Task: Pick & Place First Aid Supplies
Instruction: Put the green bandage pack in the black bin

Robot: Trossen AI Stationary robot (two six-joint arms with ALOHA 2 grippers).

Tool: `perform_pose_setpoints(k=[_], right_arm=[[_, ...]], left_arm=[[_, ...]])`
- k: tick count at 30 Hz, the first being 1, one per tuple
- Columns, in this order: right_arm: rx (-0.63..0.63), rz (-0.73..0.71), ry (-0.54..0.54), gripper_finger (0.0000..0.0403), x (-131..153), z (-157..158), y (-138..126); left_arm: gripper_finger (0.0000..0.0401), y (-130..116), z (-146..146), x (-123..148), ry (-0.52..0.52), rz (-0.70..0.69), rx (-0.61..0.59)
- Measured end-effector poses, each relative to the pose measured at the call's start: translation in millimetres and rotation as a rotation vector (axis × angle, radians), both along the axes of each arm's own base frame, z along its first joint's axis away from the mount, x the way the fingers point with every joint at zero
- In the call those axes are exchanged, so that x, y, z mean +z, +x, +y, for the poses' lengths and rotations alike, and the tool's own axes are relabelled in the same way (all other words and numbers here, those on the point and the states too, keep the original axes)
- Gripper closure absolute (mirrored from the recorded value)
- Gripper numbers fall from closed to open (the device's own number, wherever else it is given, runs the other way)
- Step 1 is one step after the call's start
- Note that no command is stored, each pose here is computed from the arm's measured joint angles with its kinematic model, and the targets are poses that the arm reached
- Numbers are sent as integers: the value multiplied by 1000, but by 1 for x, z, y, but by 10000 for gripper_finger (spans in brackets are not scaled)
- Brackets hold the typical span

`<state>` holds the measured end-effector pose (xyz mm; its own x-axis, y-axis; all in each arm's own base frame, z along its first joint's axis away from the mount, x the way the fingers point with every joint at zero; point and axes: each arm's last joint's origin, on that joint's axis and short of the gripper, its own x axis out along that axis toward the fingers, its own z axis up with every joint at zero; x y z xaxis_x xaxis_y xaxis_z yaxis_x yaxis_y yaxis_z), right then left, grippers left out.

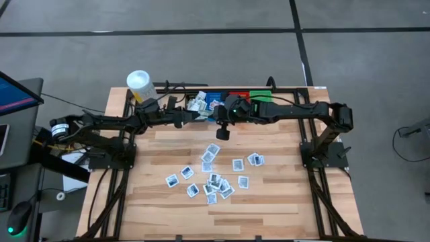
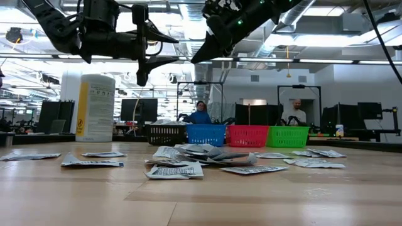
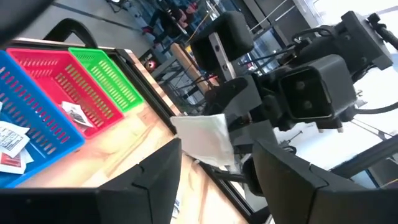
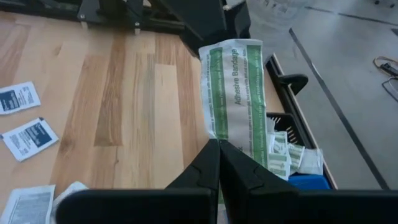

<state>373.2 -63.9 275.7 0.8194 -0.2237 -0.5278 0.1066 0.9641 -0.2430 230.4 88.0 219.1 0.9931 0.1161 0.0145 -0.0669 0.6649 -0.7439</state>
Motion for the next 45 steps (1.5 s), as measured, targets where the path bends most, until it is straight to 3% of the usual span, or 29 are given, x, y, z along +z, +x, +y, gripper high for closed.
perform_pose_setpoints(k=[20,24,33,40,45], right_arm=[[7,2,-2,403,0,2,0],[8,1,-1,403,0,2,0],[11,-29,-2,403,2,3,2],[69,-58,21,401,5,9,4],[67,-64,47,367,5,11,4]], left_arm=[[206,7,4,-17,-54,58,22],[240,7,4,-14,-30,45,22],[385,7,2,-13,61,42,-47],[393,7,2,-13,68,43,-54],[393,7,2,-13,92,42,-54]])
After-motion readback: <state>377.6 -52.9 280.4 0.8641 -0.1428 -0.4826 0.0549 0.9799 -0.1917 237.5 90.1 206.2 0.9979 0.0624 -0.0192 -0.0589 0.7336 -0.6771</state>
